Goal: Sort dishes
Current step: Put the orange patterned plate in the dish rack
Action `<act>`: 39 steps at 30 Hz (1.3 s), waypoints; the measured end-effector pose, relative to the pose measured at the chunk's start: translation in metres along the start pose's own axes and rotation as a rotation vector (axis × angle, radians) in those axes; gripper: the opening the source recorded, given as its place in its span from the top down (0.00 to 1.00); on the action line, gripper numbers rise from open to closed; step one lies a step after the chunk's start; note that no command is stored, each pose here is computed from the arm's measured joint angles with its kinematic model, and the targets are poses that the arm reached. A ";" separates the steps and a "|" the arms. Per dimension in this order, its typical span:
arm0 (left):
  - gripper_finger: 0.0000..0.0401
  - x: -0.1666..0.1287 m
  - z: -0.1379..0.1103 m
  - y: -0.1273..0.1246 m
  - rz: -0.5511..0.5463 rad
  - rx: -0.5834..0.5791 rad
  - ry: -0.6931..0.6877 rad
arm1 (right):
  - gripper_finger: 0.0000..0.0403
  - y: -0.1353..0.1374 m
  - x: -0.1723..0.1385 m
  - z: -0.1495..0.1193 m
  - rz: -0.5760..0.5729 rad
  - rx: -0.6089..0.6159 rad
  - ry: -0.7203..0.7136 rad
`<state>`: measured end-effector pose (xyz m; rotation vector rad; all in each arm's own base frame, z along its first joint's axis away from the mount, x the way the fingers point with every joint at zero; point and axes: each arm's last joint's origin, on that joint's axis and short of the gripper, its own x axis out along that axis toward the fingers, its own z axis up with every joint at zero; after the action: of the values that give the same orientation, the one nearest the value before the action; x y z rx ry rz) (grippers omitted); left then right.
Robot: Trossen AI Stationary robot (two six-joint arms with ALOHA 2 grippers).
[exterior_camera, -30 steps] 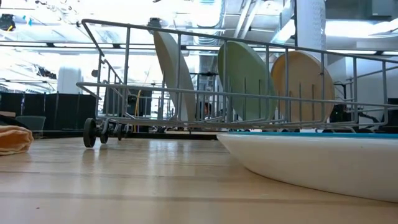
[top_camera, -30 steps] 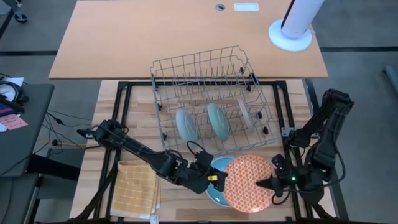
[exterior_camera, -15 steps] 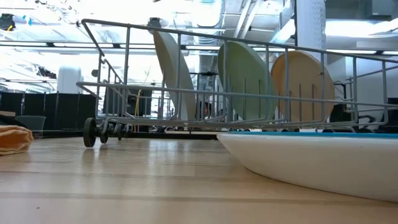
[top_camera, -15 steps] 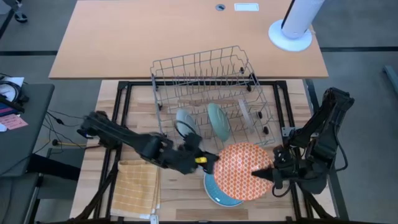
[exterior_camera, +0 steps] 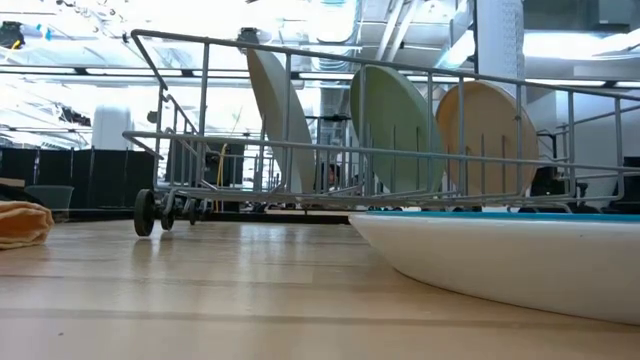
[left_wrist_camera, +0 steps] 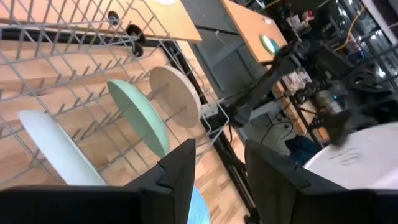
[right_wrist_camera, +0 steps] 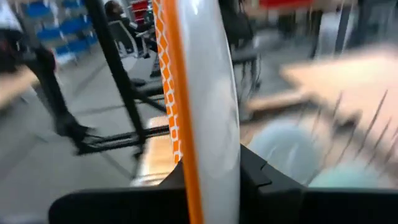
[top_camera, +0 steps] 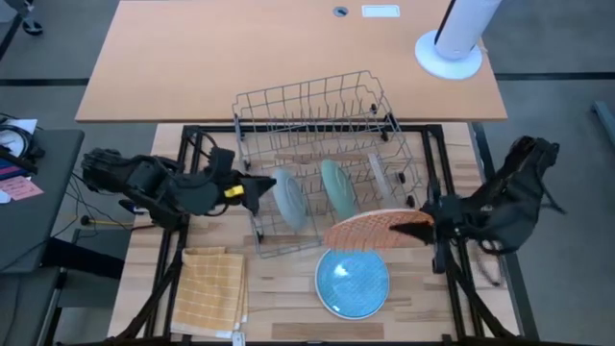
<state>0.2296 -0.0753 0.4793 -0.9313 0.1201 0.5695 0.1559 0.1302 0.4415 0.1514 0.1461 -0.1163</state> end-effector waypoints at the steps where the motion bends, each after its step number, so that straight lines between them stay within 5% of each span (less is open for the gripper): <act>1: 0.67 -0.001 0.001 0.001 0.001 0.002 -0.001 | 0.93 -0.002 0.002 0.007 -0.014 -0.084 -0.013; 10: 0.67 -0.001 -0.006 0.003 0.033 0.027 0.022 | 0.93 0.006 0.046 0.043 -0.327 -0.817 0.035; 15: 0.67 -0.001 -0.004 0.006 0.059 0.023 -0.020 | 0.93 0.020 0.080 0.033 -0.418 -1.235 0.185; 21: 0.67 -0.002 -0.004 0.009 0.086 0.021 -0.029 | 0.93 0.034 0.108 0.016 -0.500 -1.568 0.348; 39: 0.67 -0.002 -0.005 0.016 0.150 0.005 -0.063 | 0.93 0.079 0.076 0.008 -0.384 -1.522 0.188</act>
<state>0.2200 -0.0724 0.4652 -0.9034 0.1354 0.7358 0.2412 0.1983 0.4485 -1.3941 0.4134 -0.3428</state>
